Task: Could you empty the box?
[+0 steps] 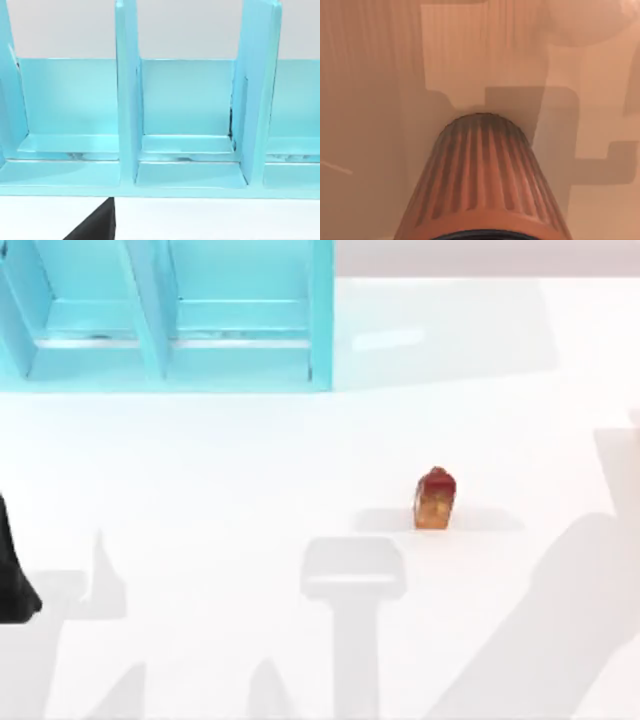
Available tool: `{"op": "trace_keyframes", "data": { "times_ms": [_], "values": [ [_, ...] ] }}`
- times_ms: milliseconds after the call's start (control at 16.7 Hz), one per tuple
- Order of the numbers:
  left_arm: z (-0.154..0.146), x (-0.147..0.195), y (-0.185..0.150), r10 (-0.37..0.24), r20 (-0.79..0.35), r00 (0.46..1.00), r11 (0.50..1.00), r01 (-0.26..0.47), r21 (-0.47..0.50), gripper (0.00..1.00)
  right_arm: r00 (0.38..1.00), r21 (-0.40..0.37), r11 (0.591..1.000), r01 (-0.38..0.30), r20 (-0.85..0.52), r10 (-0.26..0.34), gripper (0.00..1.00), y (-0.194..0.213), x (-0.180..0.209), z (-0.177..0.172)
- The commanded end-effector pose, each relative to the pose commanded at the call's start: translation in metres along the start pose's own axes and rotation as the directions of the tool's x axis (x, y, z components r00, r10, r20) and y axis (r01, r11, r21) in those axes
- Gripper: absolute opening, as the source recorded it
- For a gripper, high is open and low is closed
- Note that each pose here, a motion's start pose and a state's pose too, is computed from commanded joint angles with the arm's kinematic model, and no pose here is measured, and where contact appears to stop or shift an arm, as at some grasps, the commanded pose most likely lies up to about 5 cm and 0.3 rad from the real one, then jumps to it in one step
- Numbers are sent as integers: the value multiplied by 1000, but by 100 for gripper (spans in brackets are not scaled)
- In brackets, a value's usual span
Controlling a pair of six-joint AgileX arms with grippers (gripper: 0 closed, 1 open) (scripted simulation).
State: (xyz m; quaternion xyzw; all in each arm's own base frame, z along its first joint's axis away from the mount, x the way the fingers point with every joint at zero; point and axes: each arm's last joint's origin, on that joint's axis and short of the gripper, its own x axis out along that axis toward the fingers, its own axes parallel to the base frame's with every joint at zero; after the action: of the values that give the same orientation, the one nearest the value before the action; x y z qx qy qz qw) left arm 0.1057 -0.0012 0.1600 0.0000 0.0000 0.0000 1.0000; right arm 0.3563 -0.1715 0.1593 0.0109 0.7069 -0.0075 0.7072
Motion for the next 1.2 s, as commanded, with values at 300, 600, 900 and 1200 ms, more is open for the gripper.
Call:
{"op": "trace_keyframes", "data": {
  "times_ms": [300,600,900,1200],
  "values": [
    [0,0,0,0,0,1000,1000,0,0,100,1000,0,1000,0,0,0,0,0,0,0],
    [0,0,0,0,0,1000,1000,0,0,100,1000,0,1000,0,0,0,0,0,0,0],
    [0,0,0,0,0,1000,1000,0,0,100,1000,-1,1000,1,1,-1,0,0,-4,1],
    [0,0,0,0,0,1000,1000,0,0,100,1000,-6,1000,0,-4,0,0,-4,-53,9]
  ]
}}
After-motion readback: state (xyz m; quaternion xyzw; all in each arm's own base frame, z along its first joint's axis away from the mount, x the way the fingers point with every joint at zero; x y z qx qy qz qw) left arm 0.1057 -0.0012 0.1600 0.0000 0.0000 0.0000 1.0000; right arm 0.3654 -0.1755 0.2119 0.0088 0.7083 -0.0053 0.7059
